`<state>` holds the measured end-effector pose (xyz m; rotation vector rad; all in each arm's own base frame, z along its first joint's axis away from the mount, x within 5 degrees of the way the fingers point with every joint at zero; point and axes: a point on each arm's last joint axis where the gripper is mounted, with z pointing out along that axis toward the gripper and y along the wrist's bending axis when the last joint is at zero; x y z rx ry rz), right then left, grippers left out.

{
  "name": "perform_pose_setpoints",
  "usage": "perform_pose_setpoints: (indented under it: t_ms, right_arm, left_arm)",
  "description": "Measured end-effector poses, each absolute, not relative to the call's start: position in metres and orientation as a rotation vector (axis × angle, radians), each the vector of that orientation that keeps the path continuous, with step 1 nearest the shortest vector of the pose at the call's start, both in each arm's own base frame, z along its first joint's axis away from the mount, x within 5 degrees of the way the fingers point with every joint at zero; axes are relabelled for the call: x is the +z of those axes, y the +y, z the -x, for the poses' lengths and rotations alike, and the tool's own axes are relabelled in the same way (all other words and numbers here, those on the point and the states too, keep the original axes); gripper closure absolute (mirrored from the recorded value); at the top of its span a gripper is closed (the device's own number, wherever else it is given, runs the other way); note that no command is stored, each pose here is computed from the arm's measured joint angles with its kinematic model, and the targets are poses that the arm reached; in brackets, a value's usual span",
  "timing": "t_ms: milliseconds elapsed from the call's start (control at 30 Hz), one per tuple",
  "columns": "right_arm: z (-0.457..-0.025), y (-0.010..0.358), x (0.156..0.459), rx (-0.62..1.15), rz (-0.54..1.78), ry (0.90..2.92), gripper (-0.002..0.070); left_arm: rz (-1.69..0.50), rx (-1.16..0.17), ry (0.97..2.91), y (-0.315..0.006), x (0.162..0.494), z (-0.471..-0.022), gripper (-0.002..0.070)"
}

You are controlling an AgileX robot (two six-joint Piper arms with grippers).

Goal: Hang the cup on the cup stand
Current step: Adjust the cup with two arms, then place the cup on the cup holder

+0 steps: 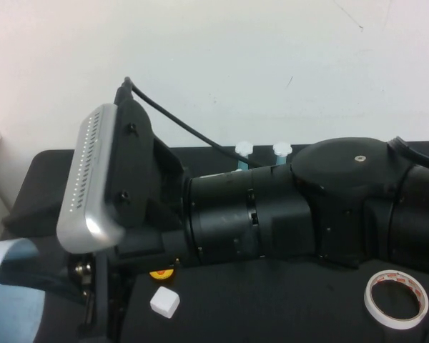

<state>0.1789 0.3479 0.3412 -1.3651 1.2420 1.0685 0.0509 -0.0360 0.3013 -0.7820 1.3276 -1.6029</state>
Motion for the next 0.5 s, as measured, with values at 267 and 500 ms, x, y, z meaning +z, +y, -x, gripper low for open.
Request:
perform_pose_setpoints:
  t_ms: [267, 500]
  right_arm:
    - [-0.174, 0.33, 0.357, 0.944, 1.4, 1.282, 0.0206]
    - [-0.157, 0.303, 0.354, 0.875, 1.546, 1.393, 0.0206]
  left_arm:
    - [0.668, -1.405, 1.326, -0.031, 0.303, -0.052, 0.0097]
    - [0.274, -0.964, 1.33, -0.03, 0.332, -0.054, 0.0097]
